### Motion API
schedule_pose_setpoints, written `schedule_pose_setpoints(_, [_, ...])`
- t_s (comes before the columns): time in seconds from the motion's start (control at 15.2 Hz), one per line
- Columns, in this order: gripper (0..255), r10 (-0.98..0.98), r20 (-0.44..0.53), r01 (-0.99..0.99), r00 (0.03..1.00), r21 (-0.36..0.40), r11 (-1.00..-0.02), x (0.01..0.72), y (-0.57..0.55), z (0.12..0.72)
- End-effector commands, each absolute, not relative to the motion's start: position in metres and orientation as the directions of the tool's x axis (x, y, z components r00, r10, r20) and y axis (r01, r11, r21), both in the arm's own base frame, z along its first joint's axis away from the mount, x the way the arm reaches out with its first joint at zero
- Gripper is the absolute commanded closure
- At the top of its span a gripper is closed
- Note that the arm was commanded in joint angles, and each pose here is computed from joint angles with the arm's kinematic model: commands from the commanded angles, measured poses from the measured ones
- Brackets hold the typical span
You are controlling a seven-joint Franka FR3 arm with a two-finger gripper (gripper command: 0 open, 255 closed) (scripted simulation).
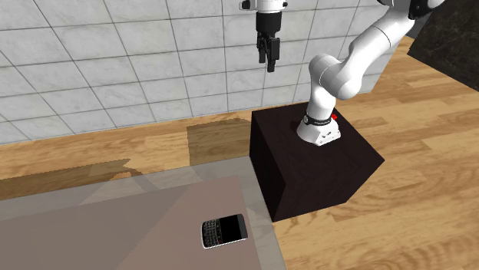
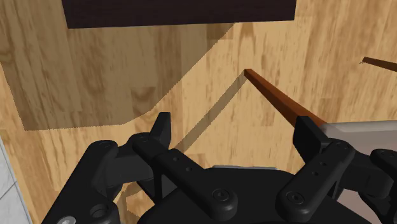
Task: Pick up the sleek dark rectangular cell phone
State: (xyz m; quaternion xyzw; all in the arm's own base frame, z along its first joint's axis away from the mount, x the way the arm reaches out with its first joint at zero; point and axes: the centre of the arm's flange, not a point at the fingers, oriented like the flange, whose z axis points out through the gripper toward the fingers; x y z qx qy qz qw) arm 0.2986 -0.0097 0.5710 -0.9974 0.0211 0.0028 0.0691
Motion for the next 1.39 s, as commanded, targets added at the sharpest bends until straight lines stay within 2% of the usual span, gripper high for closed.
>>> schedule_pose_setpoints(0.0, [0,-0.042,-0.009,-0.042,0.999,-0.138,-0.990,0.299,-0.010,0.571])
schedule_pose_setpoints(1.32, [0,0.041,0.014,0.042,0.999,-0.037,-0.998,0.426,0.226,0.506])
